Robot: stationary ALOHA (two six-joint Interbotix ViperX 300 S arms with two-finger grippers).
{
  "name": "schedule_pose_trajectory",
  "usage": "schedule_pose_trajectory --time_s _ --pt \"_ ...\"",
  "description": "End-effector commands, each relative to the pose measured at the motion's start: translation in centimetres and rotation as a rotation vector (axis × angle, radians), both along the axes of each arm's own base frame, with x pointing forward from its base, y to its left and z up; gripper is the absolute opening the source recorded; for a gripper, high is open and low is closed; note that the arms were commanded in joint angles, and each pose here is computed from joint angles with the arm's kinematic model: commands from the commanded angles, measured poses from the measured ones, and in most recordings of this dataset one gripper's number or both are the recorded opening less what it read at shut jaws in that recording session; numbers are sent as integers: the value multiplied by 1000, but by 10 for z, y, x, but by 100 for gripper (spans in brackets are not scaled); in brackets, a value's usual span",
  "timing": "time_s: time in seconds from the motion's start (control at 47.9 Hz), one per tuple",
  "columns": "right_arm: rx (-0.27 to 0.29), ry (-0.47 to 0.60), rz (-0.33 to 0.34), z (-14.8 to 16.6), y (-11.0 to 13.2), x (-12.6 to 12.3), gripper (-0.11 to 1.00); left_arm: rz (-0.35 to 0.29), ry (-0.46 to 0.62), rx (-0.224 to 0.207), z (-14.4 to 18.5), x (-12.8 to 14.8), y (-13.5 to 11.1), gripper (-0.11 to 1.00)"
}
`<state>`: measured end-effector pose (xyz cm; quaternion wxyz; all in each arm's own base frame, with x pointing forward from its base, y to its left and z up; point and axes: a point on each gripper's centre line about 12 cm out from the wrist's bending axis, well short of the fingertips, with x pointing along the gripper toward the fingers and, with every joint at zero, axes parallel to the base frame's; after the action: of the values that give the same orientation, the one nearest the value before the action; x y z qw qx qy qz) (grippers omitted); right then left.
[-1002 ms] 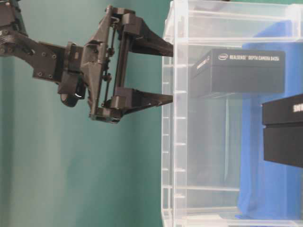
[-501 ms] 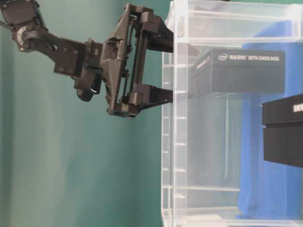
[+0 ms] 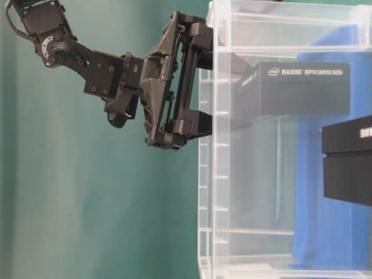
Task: Take out the box from the case.
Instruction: 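Close the right gripper on the right box pair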
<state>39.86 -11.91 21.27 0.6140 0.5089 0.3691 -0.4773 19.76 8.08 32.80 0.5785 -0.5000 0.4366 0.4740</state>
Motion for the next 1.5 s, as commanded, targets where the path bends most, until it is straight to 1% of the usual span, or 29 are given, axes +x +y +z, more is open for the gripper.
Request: schedule_pose_trajectory --time_s 0.0,0.334,0.793,0.877,0.919,0.981,1.002,1.211,1.482 --pt "-8 -15 -1 6 -2 0 92 2 -20 9 5 0 0 96" --pt "-2 -1 -4 -1 -3 2 92 1 -19 7 5 0 0 96" --pt "8 6 -10 -2 -2 1 91 -3 -17 5 4 1 -2 96" --pt "10 7 -17 -2 -3 2 87 -2 -15 4 4 1 -2 96" --pt "12 7 -26 -1 -3 2 82 0 -17 4 4 1 -2 96" --pt "14 5 -34 -1 -3 2 68 0 -16 3 4 1 -2 96" --pt "14 5 -34 -1 -3 3 66 0 -16 3 4 1 -2 96" --pt "13 -4 -36 4 -3 5 67 0 -17 4 4 1 -2 96" --pt "22 49 -49 8 -2 0 67 1 -17 5 4 1 -2 96"
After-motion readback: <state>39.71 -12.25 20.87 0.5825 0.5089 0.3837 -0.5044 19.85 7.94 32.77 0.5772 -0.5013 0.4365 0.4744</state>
